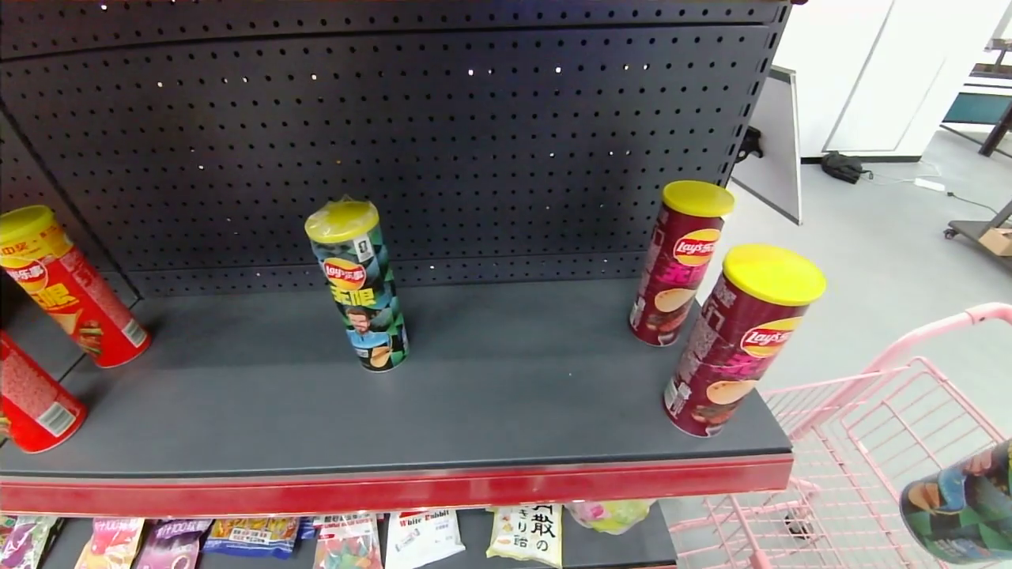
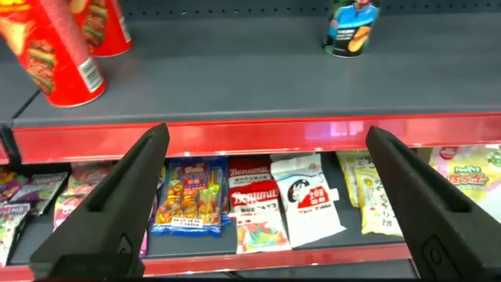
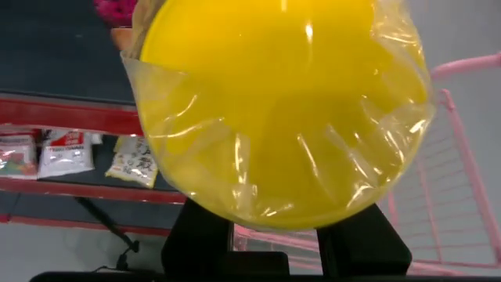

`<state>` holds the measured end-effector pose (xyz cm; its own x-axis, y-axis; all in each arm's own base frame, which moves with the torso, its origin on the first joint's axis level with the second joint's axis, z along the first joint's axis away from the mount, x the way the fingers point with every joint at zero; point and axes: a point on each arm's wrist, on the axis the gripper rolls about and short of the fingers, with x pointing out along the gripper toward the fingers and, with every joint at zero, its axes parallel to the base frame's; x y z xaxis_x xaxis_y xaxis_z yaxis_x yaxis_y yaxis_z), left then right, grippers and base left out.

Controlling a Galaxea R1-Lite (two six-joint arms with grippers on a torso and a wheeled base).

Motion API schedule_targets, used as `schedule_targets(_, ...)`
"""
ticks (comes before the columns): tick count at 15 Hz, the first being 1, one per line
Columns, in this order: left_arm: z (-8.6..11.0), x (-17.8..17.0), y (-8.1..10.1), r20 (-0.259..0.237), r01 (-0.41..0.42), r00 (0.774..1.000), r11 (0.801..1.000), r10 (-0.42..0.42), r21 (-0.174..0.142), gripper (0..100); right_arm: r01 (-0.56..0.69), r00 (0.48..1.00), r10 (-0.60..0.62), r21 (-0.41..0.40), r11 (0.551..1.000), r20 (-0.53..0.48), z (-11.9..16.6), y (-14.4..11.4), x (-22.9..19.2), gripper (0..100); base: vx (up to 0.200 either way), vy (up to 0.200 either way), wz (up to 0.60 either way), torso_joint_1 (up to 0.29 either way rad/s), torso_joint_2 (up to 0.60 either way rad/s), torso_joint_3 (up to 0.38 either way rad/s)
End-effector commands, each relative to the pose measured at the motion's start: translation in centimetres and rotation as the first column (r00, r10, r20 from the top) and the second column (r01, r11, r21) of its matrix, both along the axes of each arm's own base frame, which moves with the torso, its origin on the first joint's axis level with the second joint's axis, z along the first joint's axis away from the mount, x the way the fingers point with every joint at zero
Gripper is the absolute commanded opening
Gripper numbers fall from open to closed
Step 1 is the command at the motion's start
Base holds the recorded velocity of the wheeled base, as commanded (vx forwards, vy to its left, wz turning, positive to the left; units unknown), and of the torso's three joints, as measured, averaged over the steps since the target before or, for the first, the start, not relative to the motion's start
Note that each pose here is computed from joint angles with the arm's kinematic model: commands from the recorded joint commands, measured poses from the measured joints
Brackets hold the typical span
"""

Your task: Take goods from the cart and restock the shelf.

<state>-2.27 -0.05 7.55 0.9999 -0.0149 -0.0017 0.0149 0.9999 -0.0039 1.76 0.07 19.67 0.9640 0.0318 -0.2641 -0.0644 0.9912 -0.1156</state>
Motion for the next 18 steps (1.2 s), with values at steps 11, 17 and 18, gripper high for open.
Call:
schedule_targets(11, 0.0, 0.0, 0.0, 0.0, 0.0, 1.0, 1.0, 0.0, -0.001, 100, -0.187, 0.981, 0.183, 0.078, 0.979, 0.056, -0.64, 0.43, -1.36, 0, 0.0, 0.055, 0.0, -0.002, 0.0, 0.0)
schedule_targets(17, 0.0, 0.01, 0.0, -0.001, 0.0, 1.0, 1.0, 0.0, -0.001, 100, -0.191, 0.981, 0.188, 0.08, 0.978, 0.047, -0.85, 0.44, -1.29, 0, 0.0, 0.2, 0.0, 0.003, 0.0, 0.002)
schedule_targets(18, 0.0, 0.01, 0.0, -0.001, 0.0, 1.0, 1.0, 0.0, -0.001, 100, -0.191, 0.981, 0.188, 0.08, 0.978, 0.047, -0.85, 0.44, -1.29, 0, 0.0, 0.2, 0.0, -0.002, 0.0, 0.002)
